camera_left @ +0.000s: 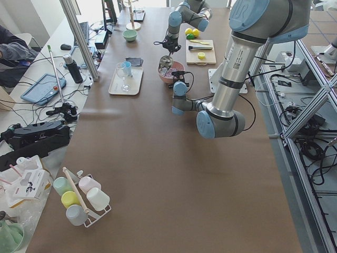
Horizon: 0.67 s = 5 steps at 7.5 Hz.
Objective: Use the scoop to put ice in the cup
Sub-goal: 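Drag the scoop through the ice cubes with the right gripper, left gripper holding the bowl, then lift the scoop with ice cubes out of the bowl with the right gripper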
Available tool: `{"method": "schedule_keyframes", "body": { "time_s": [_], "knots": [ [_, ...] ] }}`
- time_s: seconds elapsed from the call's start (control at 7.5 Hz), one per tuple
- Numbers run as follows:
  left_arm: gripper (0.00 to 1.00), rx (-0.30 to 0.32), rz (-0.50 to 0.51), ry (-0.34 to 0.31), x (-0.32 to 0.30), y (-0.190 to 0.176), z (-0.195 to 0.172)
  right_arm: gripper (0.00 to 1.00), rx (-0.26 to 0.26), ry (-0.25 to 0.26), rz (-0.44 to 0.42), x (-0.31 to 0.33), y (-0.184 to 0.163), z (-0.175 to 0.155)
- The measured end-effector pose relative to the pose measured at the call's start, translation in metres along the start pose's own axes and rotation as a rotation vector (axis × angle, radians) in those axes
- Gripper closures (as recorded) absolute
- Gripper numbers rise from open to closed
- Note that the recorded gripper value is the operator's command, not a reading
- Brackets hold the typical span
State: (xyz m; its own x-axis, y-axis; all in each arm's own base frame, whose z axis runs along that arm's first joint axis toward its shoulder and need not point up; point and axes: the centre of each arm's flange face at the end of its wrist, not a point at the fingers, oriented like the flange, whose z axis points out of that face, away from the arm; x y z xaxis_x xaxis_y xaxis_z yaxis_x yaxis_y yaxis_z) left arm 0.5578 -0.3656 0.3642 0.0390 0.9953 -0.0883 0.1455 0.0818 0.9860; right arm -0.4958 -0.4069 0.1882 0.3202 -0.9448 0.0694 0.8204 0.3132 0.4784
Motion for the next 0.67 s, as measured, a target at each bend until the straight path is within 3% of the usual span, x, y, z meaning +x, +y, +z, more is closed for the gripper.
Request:
{"method": "schedule_keyframes", "body": {
  "time_s": [0.67],
  "knots": [
    [0.02, 0.000, -0.001, 0.000, -0.0015, 0.0000, -0.0027, 1.00, 0.047, 0.005, 0.041, 0.0007, 0.0015, 0.0062]
  ]
}}
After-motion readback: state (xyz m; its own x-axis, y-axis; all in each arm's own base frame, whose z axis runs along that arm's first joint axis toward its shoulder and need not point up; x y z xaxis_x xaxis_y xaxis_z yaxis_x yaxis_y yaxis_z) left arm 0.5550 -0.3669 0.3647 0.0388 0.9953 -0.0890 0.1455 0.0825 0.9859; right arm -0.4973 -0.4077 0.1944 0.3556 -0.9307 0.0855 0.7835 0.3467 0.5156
